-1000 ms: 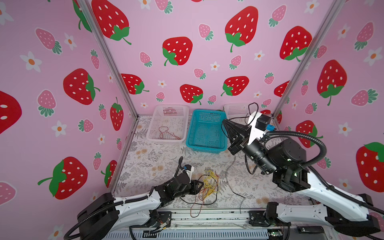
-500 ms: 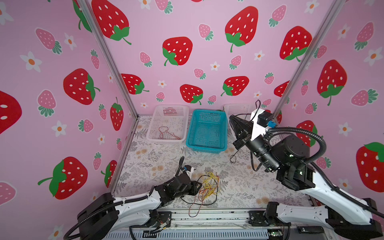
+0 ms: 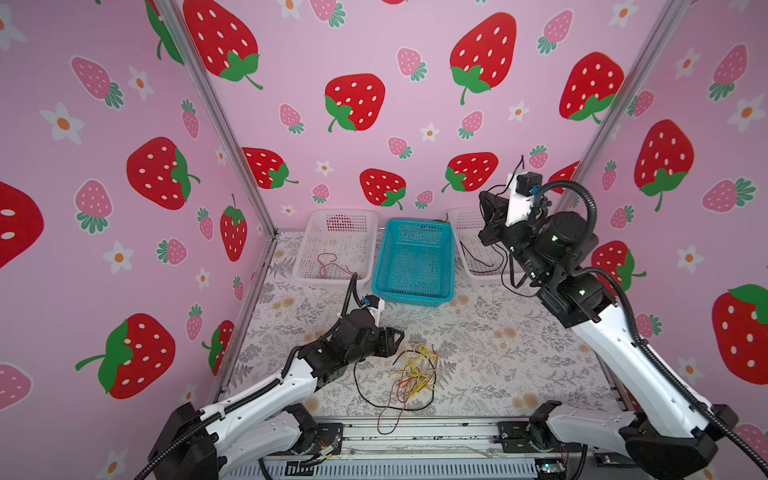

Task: Untangle the cables
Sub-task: 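Carry the black wire over the farther white basket while the left gripper withdraws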

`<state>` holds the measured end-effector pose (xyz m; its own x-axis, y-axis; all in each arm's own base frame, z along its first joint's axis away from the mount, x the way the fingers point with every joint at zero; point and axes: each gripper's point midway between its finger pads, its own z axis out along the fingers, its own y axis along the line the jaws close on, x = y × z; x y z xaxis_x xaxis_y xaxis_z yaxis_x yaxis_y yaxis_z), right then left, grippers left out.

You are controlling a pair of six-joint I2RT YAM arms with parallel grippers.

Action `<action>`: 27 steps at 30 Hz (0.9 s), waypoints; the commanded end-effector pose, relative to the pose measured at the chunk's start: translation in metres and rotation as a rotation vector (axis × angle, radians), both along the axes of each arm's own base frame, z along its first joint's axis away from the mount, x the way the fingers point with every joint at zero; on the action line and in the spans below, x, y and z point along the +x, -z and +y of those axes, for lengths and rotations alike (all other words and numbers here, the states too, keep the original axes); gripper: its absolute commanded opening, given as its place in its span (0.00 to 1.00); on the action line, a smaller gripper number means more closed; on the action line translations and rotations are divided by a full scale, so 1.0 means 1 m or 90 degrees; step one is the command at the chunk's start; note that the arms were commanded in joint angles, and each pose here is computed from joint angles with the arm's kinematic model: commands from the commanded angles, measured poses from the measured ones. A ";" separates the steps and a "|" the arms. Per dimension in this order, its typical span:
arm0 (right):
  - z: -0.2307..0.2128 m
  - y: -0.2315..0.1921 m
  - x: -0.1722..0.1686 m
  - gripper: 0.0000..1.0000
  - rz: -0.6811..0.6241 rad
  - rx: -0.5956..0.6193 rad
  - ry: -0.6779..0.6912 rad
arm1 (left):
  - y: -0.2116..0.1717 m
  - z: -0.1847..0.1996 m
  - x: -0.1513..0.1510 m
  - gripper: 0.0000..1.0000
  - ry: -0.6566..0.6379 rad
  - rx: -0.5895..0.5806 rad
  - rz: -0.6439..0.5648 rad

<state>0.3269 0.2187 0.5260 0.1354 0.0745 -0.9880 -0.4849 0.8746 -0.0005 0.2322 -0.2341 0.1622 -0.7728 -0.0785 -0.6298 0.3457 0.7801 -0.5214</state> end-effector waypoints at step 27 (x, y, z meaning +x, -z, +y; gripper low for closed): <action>-0.082 0.035 0.219 0.00 0.053 0.116 0.084 | -0.050 0.127 0.037 0.99 -0.181 0.282 -0.303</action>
<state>0.5334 0.1484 0.4842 0.0359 0.2019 -0.9787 -0.3557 0.9178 0.1763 0.2625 -0.1157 0.1981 -0.4520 0.0995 -0.8864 0.2475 0.9687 -0.0175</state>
